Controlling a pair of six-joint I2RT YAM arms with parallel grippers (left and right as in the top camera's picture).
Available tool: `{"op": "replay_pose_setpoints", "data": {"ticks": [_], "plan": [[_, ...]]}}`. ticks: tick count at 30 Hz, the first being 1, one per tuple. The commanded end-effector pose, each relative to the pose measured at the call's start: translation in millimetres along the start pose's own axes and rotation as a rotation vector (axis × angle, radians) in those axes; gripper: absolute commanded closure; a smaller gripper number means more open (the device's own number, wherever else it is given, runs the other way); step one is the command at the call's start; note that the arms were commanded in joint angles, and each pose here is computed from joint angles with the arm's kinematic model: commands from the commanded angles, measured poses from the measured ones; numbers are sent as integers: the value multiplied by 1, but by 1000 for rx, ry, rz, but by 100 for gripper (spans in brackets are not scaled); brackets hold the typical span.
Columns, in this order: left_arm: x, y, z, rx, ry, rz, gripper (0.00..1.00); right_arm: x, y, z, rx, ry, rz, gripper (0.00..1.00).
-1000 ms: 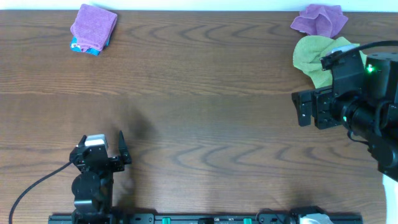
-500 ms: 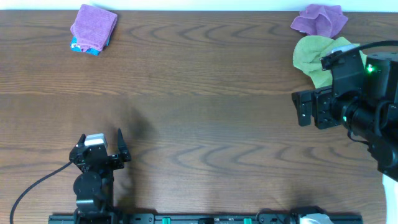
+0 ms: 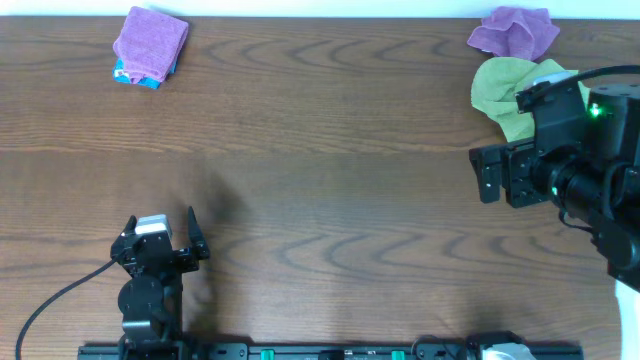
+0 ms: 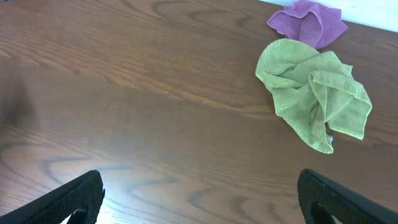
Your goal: Fold the cloth
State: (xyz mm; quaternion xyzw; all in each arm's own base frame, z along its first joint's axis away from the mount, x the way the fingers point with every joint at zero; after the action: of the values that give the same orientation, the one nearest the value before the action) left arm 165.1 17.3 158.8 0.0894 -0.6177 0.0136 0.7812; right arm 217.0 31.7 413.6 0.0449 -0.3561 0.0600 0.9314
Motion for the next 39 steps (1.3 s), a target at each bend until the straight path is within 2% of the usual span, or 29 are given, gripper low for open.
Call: {"op": "replay_pose_setpoints", "data": {"ticks": [1, 31, 35, 39], "plan": [[-11, 2, -3, 24, 25, -16, 5, 0, -2, 0, -15, 0, 10, 1], [-11, 2, -3, 24, 25, -16, 5, -1, -5, 3, -39, -12, 25, 1], [-11, 2, -3, 24, 25, -16, 5, -3, -5, 20, -52, -78, 41, 1], [-11, 2, -3, 24, 25, -16, 5, -9, -3, 46, -42, -240, 46, 1]]}}
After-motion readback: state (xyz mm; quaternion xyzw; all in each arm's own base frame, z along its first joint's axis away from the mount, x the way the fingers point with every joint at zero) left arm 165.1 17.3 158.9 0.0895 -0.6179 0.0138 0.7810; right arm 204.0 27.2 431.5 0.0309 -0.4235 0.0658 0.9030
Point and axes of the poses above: each gripper's point midway between its finger pads, its own z axis back along the fingers, its own y axis along the line the jaws close on, x = y × z, the point moved 7 cm from there along z, back along the fingers, and after that the axes turned 6 degrees about -z, right-handed, at the moved point
